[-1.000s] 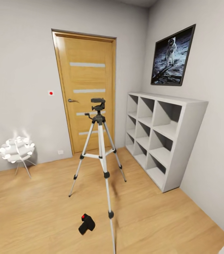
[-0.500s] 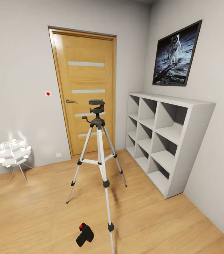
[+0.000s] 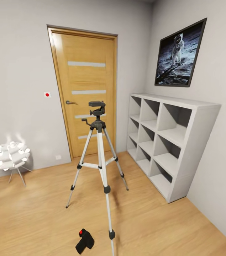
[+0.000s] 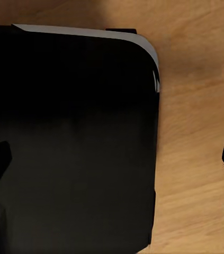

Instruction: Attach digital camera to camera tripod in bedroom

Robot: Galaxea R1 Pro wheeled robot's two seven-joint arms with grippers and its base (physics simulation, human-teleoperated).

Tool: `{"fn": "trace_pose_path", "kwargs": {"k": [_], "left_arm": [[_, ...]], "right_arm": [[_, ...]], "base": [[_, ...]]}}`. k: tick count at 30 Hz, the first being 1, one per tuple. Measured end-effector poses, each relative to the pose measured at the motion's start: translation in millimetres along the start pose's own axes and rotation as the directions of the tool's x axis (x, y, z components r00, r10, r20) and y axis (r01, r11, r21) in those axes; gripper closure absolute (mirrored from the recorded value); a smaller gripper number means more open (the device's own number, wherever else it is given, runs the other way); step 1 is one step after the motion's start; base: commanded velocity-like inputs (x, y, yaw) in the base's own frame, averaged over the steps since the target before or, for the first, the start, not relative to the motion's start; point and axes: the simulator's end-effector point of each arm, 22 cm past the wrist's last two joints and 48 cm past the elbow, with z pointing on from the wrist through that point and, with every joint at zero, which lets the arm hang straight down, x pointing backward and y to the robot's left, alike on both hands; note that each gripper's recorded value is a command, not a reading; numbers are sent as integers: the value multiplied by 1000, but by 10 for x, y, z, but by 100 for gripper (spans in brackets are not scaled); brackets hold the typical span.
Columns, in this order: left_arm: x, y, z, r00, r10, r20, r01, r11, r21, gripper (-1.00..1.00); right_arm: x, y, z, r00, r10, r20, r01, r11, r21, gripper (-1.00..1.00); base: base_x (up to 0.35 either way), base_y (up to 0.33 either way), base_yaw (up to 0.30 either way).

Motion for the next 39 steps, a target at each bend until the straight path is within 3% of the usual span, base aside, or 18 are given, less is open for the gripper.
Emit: {"fn": "trace_pose_path", "kwargs": {"k": [28, 39], "left_arm": [[-2, 5, 0, 1000, 0, 1, 0, 1000, -1, -100], [-9, 5, 1, 1000, -2, 3, 2, 1000, -1, -100]], "right_arm": [[0, 1, 0, 1000, -6, 0, 6, 1000, -3, -100], [6, 70, 0, 1000, -5, -2, 5, 1000, -12, -100]], "base": [[314, 0, 0], [0, 0, 0]]}}
